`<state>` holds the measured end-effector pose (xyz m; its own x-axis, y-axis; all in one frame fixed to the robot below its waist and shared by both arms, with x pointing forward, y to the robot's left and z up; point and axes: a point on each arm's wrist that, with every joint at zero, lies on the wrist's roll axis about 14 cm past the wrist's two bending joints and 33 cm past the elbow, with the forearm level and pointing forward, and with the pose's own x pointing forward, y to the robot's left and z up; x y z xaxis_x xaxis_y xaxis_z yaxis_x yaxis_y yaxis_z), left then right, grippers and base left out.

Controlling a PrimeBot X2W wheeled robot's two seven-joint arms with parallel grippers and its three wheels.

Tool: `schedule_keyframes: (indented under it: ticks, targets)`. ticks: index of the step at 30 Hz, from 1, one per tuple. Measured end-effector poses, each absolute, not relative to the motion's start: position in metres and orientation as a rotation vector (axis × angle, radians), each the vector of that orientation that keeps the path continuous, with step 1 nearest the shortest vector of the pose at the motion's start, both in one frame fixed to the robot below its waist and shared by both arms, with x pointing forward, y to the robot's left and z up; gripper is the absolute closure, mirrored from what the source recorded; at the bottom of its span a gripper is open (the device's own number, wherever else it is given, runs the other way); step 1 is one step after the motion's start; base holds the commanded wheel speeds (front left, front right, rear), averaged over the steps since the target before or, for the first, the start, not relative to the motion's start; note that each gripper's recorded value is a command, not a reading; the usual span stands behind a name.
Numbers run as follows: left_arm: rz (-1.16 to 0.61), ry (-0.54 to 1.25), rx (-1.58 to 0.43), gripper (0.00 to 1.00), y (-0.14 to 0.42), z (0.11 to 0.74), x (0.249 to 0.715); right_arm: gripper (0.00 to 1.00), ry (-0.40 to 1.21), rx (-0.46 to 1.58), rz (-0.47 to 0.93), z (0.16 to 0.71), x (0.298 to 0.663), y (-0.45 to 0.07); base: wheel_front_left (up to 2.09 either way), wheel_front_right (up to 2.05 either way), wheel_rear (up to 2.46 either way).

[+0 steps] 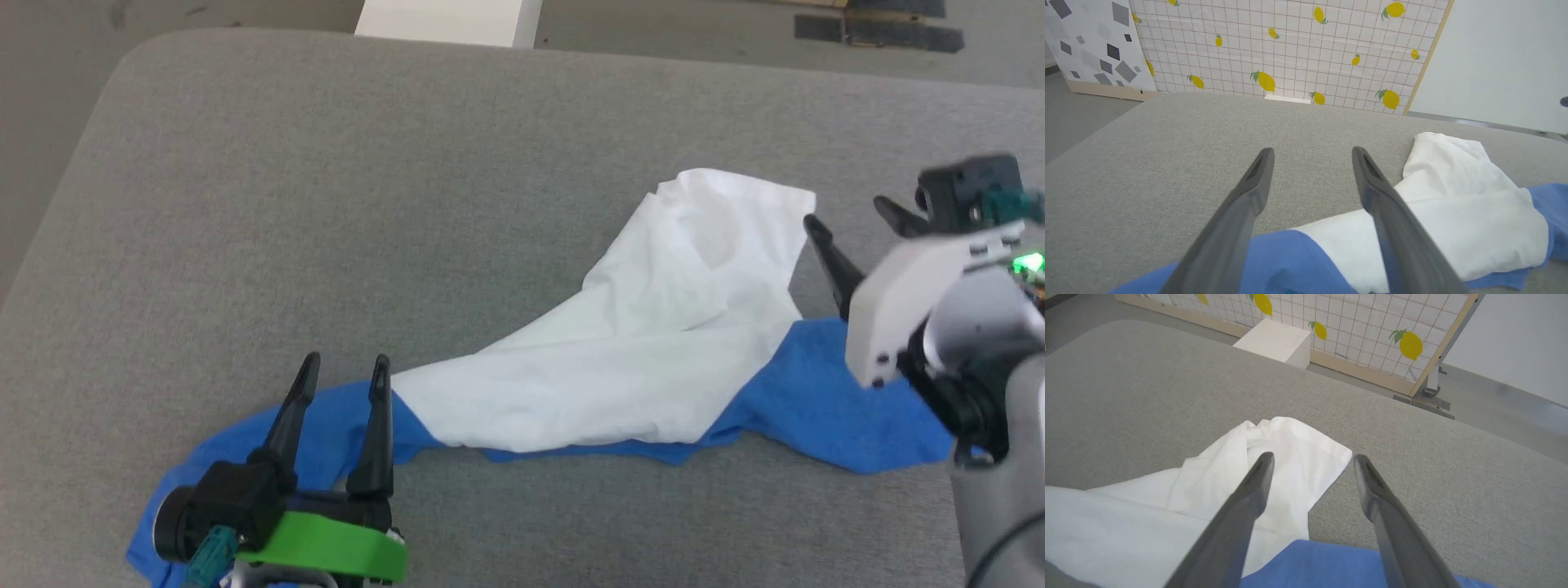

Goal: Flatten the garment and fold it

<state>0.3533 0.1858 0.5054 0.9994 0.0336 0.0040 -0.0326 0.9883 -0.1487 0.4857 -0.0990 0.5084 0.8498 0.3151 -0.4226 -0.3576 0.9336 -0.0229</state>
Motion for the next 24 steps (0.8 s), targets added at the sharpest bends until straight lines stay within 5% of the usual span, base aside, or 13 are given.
schedule_keyframes:
  ticks: [12, 13, 14, 15, 24]
  targets:
    - [0.066, 0.038, -0.153, 0.00, 0.197, 0.487, 0.365, 0.00, 0.879, -0.238, 0.439, 0.403, 0.505, -0.076, 0.00, 0.00, 0.00]
    - [0.070, 0.041, -0.155, 0.00, 0.198, 0.485, 0.365, 0.20, 0.919, -0.256, 0.445, 0.392, 0.502, -0.075, 0.00, 0.00, 0.00]
    - [0.075, 0.045, -0.156, 0.00, 0.199, 0.483, 0.365, 0.83, 0.950, -0.266, 0.452, 0.383, 0.500, -0.073, 0.00, 0.00, 0.00]
    - [0.082, 0.049, -0.159, 0.00, 0.200, 0.482, 0.365, 1.00, 0.967, -0.268, 0.460, 0.377, 0.500, -0.070, 0.00, 0.00, 0.00]
    - [0.124, 0.063, -0.152, 0.00, 0.209, 0.476, 0.359, 1.00, 0.777, -0.285, 0.517, 0.413, 0.554, -0.034, 0.00, 0.00, 0.00]
